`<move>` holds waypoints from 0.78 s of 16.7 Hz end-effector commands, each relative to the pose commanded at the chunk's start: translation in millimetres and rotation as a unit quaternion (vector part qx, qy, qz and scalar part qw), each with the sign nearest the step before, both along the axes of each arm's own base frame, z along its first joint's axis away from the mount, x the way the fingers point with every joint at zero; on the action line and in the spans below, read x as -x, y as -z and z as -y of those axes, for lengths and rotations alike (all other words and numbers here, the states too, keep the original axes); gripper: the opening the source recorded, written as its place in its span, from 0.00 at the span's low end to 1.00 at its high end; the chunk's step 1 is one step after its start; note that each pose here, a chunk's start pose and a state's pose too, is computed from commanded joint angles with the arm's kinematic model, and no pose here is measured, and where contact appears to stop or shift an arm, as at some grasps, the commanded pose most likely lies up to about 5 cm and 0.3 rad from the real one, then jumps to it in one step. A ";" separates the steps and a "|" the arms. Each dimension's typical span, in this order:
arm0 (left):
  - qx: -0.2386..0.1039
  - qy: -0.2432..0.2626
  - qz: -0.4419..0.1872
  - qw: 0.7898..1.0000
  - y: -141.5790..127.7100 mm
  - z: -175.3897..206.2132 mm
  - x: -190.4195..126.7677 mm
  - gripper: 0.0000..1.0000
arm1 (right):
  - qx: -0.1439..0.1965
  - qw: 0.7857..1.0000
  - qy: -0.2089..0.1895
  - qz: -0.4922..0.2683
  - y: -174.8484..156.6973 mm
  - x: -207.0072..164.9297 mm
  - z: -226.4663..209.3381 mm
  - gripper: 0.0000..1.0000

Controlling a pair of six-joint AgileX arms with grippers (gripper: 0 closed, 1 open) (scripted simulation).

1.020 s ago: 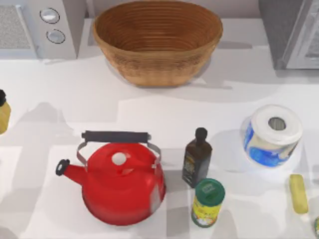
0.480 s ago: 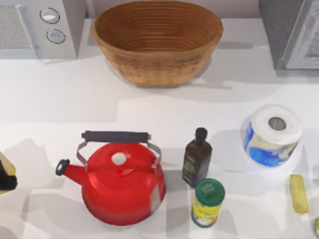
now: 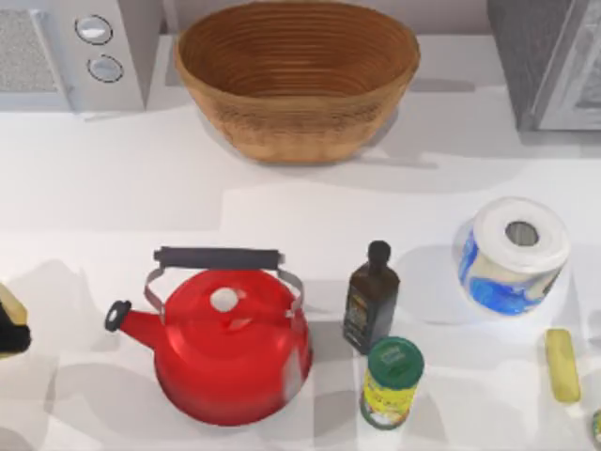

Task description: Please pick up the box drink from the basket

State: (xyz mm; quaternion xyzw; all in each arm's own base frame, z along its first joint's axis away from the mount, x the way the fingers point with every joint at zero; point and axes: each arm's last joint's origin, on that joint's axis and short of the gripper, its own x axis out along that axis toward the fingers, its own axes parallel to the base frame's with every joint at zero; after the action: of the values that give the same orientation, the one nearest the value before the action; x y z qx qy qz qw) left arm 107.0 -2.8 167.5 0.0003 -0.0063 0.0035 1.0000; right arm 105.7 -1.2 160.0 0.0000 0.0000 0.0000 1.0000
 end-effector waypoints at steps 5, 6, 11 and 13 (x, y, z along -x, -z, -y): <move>0.009 -0.041 -0.005 0.999 -27.1 7.6 -17.6 0.00 | 0.000 1.000 0.000 0.000 0.0 0.0 0.0 1.00; 0.011 -0.053 -0.017 0.998 -29.8 10.2 -25.1 0.00 | 0.000 1.000 0.000 0.000 0.0 0.0 0.0 1.00; 0.009 -0.108 -0.071 0.992 -30.1 26.7 -62.5 0.00 | 0.000 1.000 0.000 0.000 0.0 0.0 0.0 1.00; 0.010 -0.122 -0.076 0.990 -30.2 31.9 -71.1 0.00 | 0.000 1.000 0.000 0.000 0.0 0.0 0.0 1.00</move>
State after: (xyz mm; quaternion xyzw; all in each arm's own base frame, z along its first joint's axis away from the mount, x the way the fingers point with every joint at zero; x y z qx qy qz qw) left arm 178.1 -34.7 197.6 -0.0086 0.0695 0.1253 0.9897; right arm 105.7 -1.2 160.0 0.0000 0.0000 0.0000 1.0000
